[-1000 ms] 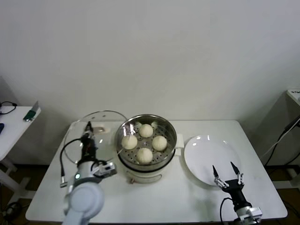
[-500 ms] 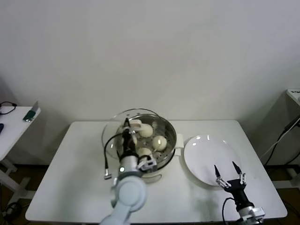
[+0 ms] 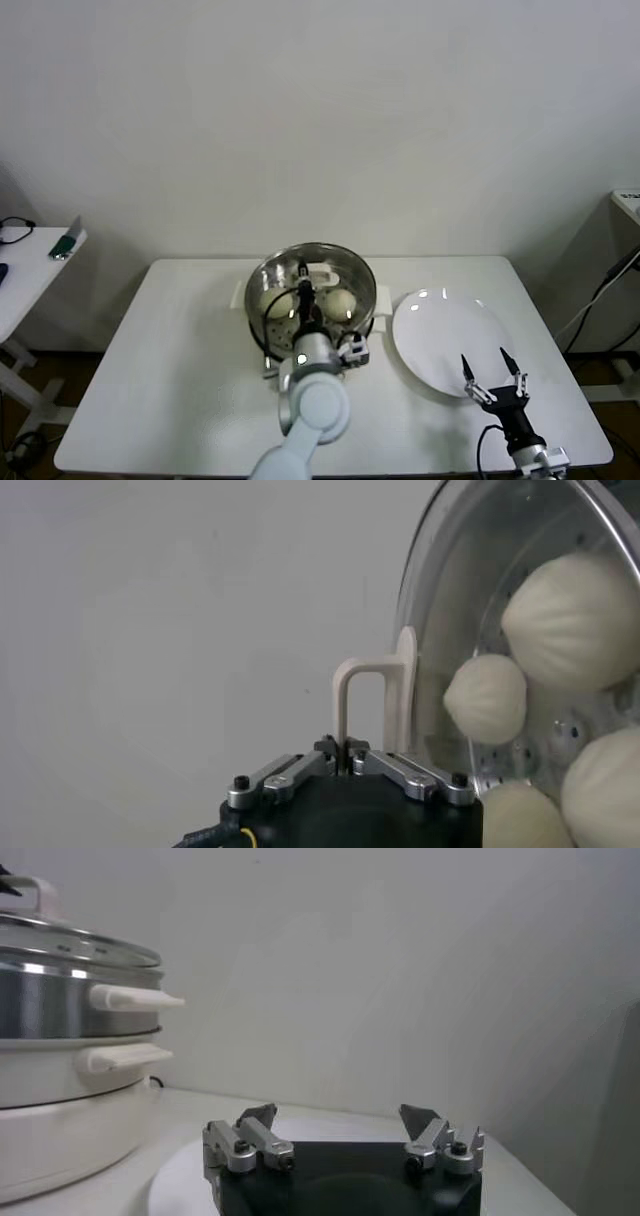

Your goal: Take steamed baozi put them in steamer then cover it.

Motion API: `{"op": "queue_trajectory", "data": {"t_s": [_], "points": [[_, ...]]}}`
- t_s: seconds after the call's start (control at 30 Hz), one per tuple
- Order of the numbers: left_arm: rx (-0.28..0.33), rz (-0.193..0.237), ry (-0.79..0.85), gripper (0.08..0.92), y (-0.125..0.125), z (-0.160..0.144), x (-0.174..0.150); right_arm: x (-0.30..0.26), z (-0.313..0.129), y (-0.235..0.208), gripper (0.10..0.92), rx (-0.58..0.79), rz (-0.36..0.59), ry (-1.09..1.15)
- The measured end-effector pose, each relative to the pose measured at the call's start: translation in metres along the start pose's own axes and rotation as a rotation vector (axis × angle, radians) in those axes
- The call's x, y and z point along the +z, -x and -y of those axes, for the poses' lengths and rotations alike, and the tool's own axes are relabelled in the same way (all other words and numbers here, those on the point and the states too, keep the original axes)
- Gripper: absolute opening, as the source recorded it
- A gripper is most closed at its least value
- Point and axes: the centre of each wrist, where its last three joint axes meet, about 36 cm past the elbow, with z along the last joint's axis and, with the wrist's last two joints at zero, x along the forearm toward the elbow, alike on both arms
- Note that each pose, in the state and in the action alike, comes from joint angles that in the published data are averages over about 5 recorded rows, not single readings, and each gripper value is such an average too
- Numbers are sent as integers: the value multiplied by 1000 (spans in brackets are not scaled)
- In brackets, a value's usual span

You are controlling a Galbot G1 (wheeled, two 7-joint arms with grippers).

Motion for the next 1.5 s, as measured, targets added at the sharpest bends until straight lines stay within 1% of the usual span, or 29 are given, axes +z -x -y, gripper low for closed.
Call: {"op": "queue_trajectory", "data": {"t_s": [0.43,0.63,0.7,0.83,1.1,1.37,1.5], "points": [[2,0,33,139,2,15,-6,3,-3,-4,823,8,3,7],[-5,4,34,139,4,16,-7,3,-6,-6,823,6,9,8],[-5,8,31,155,4,15,-8,3,-7,-6,823,5,8,9],[-1,25,13,248,-1,11,-10,3,-8,-7,823,-1,4,12],[28,68,-74,482,-20,-10,-13,1,-10,-5,823,-1,-11,22],[46,73,-196,716,-41,-37,1,2,-13,-5,823,-10,-31,24],[47,70,-235,803,-50,-42,16,2,-18,-3,823,-17,-30,28]]}}
